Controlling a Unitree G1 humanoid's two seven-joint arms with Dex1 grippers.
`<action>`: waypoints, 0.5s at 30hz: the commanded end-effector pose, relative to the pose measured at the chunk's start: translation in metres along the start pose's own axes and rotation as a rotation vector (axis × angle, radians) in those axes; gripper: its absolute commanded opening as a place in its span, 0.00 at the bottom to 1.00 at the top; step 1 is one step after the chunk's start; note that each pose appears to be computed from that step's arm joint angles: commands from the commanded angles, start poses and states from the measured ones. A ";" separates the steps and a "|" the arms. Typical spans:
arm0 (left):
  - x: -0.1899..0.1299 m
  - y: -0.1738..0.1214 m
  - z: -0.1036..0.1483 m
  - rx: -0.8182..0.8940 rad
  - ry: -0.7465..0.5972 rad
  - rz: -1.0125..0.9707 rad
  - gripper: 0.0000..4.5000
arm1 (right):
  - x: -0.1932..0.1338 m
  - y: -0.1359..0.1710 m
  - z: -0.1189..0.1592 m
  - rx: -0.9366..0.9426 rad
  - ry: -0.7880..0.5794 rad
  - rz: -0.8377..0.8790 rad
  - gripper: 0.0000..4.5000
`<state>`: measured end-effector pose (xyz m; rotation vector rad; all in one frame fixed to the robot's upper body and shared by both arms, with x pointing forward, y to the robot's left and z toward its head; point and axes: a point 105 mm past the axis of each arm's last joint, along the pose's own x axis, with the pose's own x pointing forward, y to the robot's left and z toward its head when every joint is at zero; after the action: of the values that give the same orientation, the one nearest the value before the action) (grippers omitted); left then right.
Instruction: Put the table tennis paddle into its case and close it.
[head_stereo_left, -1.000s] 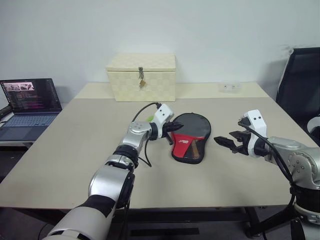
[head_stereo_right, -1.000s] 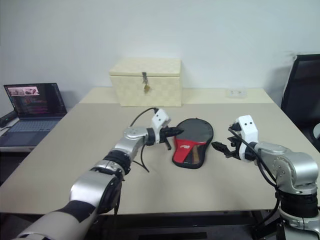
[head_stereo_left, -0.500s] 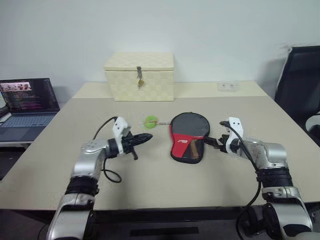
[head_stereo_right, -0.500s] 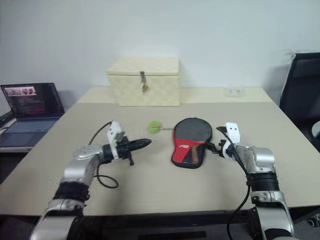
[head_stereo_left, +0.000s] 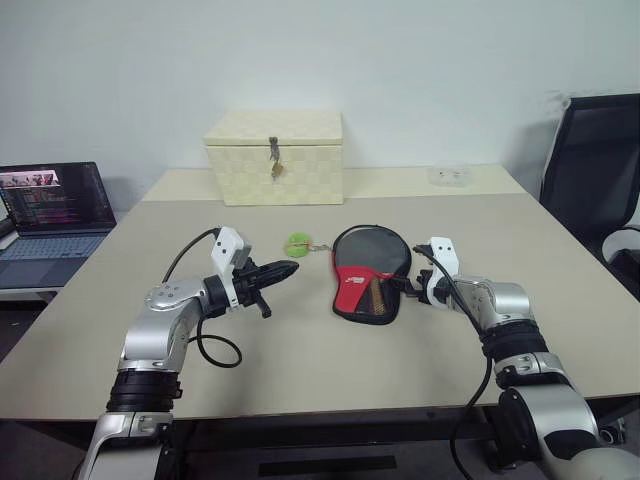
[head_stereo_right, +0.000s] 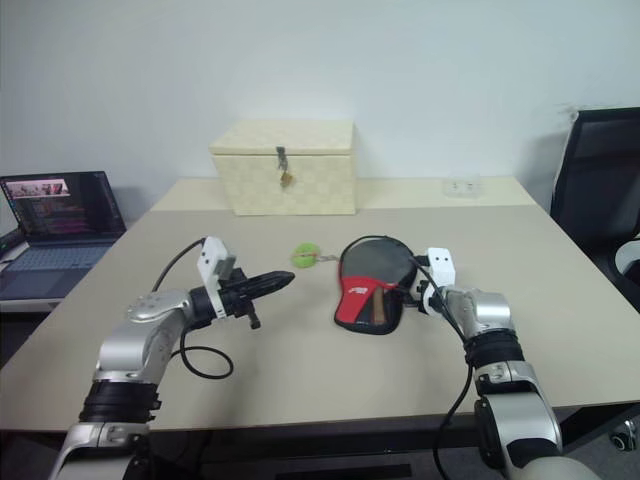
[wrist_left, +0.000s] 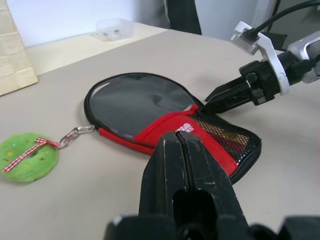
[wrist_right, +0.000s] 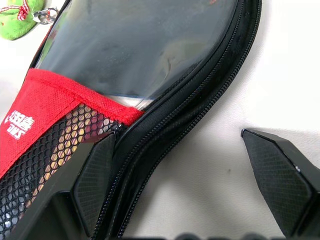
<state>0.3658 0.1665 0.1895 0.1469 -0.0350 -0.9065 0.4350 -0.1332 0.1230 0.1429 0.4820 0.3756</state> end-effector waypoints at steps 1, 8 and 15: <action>-0.008 0.003 0.016 0.043 -0.035 0.019 0.00 | -0.017 -0.008 0.029 -0.008 -0.089 -0.006 0.98; -0.013 0.005 0.014 0.025 -0.032 0.030 0.00 | -0.022 0.011 0.029 0.086 -0.102 0.068 0.98; -0.012 0.007 0.014 0.027 -0.025 0.029 0.00 | -0.009 0.022 0.008 0.038 -0.060 0.047 0.98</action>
<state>0.3643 0.1777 0.1883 0.1438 -0.0122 -0.8778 0.4217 -0.1180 0.1256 0.2269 0.4874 0.4018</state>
